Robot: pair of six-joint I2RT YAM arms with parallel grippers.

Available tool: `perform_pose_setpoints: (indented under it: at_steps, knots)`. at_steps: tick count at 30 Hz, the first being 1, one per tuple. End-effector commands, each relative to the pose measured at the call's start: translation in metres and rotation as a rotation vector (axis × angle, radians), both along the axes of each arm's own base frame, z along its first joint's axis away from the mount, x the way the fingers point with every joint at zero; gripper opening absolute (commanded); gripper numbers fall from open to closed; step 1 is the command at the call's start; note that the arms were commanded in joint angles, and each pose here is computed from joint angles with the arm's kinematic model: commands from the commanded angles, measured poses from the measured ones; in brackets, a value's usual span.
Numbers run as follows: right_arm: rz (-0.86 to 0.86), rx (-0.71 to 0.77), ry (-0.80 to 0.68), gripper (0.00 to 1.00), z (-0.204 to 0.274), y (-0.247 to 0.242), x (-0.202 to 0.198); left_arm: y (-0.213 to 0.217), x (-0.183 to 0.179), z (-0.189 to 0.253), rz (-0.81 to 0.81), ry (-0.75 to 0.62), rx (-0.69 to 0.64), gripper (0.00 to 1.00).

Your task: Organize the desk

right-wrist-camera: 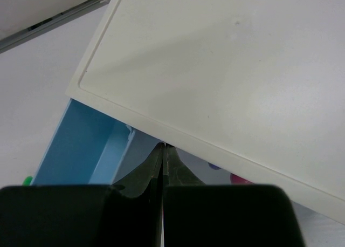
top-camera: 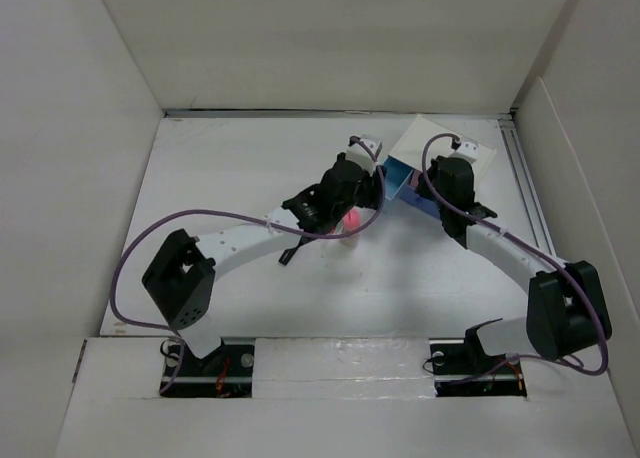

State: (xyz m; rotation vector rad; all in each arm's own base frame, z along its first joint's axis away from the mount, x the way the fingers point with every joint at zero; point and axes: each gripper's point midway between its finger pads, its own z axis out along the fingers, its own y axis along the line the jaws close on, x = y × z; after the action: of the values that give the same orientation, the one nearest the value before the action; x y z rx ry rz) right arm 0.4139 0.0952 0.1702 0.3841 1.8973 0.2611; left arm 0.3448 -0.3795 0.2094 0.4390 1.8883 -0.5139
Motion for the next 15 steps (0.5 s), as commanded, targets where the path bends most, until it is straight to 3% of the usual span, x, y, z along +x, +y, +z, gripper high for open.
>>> perform_pose_setpoints:
  at_steps: [1,5,6,8,9,15]
  knots:
    - [-0.019,0.018,-0.127,0.00,0.050,-0.002,0.007,0.022,-0.007,0.061,0.058,-0.076,-0.108,0.53]
    - [0.012,0.038,-0.147,0.00,0.057,0.006,0.000,0.051,-0.022,0.058,0.141,-0.017,-0.141,0.57]
    - [0.022,0.039,-0.147,0.02,0.057,0.009,-0.003,0.051,-0.027,0.051,0.140,0.026,-0.155,0.63]
    - [0.033,0.046,-0.167,0.11,0.066,0.012,-0.009,0.058,-0.043,0.027,0.129,0.092,-0.108,0.71]
    - [0.044,0.047,-0.169,0.26,0.066,0.016,-0.014,0.059,-0.047,0.017,0.123,0.115,-0.099,0.78]
    - [0.149,0.080,-0.231,0.52,0.092,0.038,-0.038,0.065,-0.067,-0.041,0.119,0.223,-0.056,0.78]
